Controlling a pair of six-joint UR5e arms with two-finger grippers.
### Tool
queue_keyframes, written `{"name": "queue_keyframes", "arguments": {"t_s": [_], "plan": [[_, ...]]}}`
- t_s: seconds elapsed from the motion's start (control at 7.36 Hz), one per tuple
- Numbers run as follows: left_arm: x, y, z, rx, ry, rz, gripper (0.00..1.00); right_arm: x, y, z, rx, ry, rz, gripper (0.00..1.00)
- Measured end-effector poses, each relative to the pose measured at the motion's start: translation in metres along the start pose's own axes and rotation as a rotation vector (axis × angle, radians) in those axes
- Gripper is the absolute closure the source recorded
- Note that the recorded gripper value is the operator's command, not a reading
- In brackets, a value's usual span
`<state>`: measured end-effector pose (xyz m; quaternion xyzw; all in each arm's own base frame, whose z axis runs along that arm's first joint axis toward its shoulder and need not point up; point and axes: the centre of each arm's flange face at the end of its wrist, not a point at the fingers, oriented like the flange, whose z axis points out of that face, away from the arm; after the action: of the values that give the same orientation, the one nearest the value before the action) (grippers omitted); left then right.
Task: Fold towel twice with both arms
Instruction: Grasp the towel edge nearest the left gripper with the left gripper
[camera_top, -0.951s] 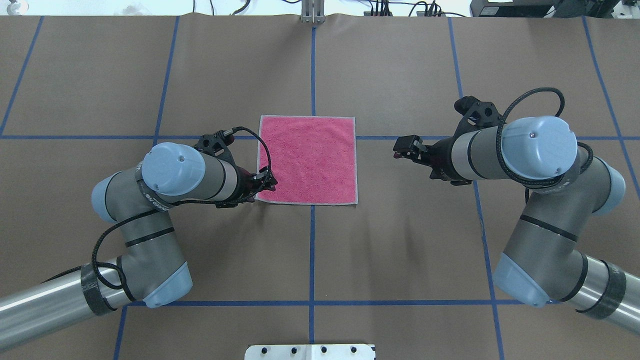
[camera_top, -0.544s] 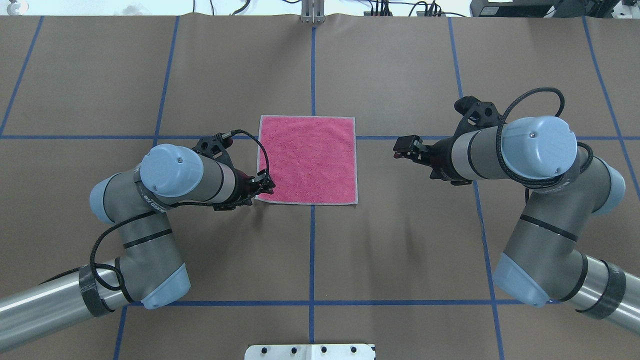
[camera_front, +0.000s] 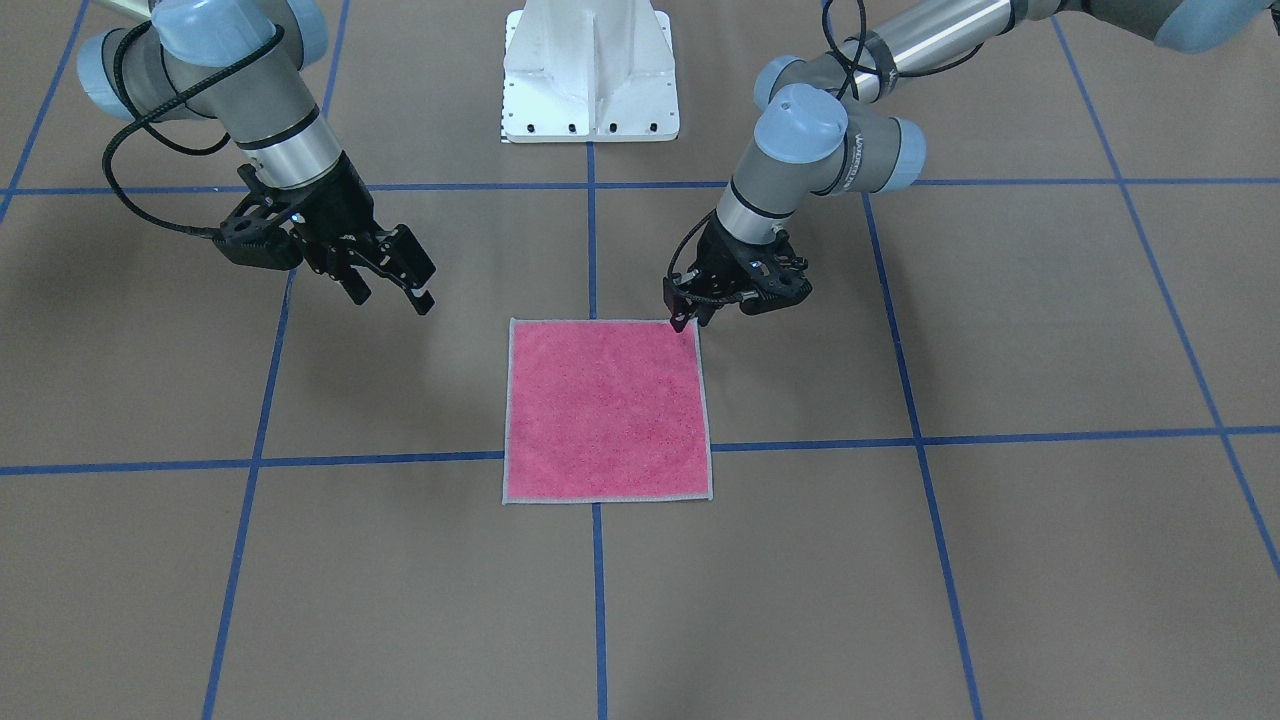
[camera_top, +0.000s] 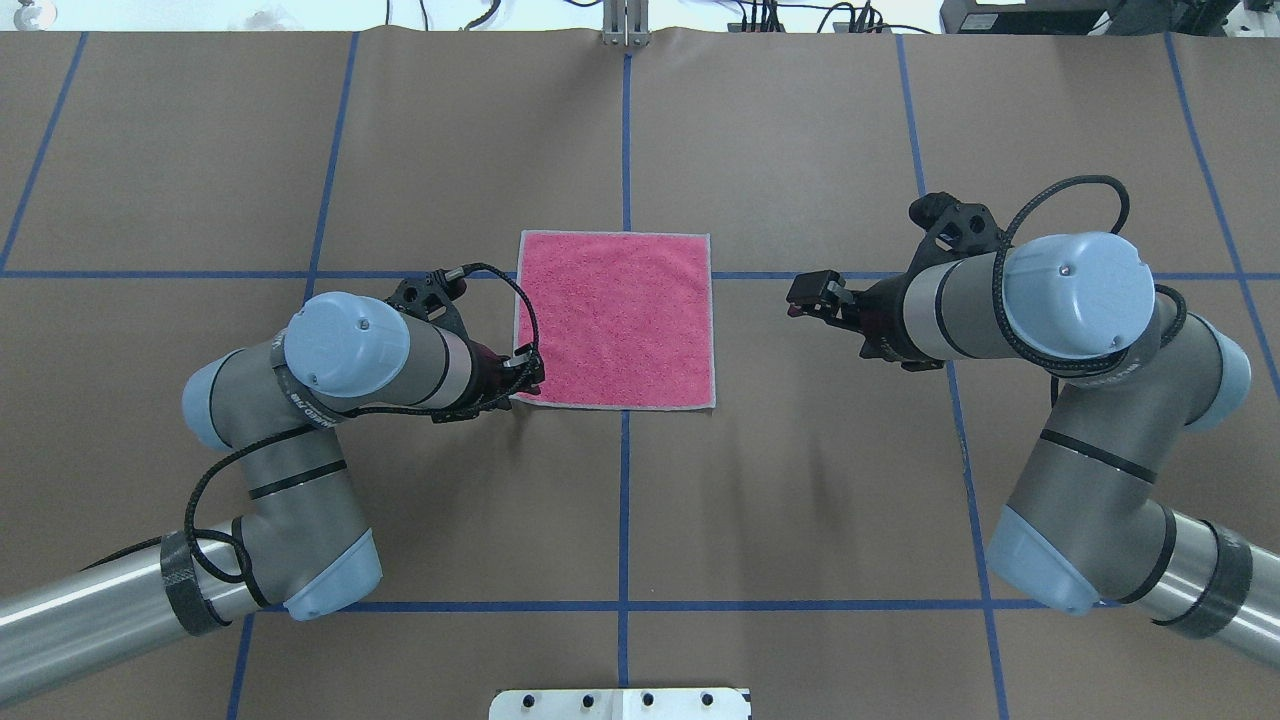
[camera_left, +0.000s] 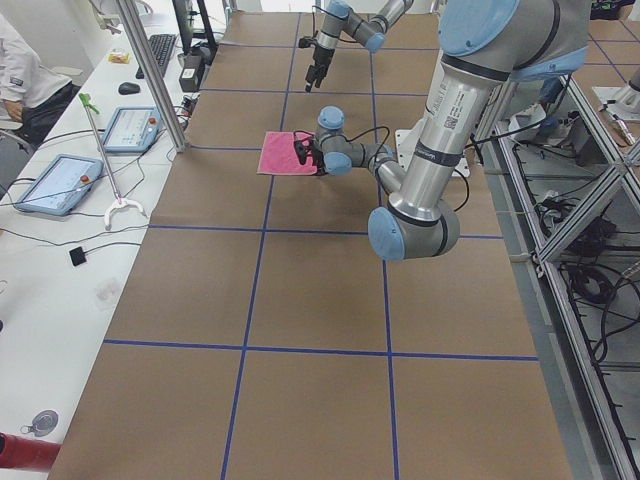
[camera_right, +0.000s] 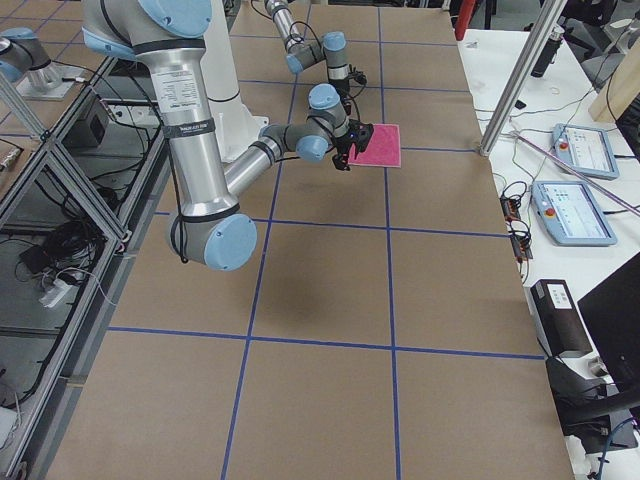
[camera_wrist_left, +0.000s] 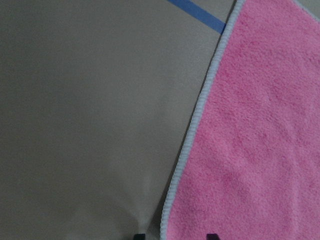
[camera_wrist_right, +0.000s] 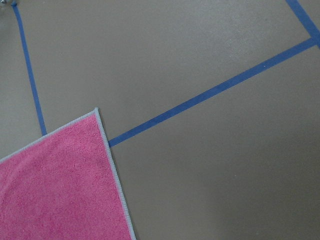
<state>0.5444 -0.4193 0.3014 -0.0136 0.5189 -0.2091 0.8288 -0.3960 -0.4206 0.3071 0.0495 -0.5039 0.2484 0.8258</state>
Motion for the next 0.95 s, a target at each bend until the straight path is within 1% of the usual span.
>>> {"name": "queue_keyframes", "arguments": {"t_s": [0.27, 0.41, 0.82, 0.95], "plan": [[-0.0002, 0.0001, 0.0003, 0.0, -0.001, -0.001, 0.66, 0.0002, 0.0, 0.0, 0.0, 0.0, 0.0, 0.01], [-0.0003, 0.0002, 0.0006, 0.0, -0.001, 0.0, 0.7, 0.0002, 0.0, 0.0001, 0.0, 0.0, 0.0, 0.01], [0.0, 0.0, 0.0005, 0.001, -0.001, 0.0, 0.72, 0.0002, 0.0, 0.0001, 0.0, 0.0, 0.0, 0.01], [-0.0003, -0.0003, 0.0006, 0.002, -0.001, 0.0, 0.76, 0.0002, 0.0, 0.0001, 0.0, 0.0, 0.0, 0.01]]}}
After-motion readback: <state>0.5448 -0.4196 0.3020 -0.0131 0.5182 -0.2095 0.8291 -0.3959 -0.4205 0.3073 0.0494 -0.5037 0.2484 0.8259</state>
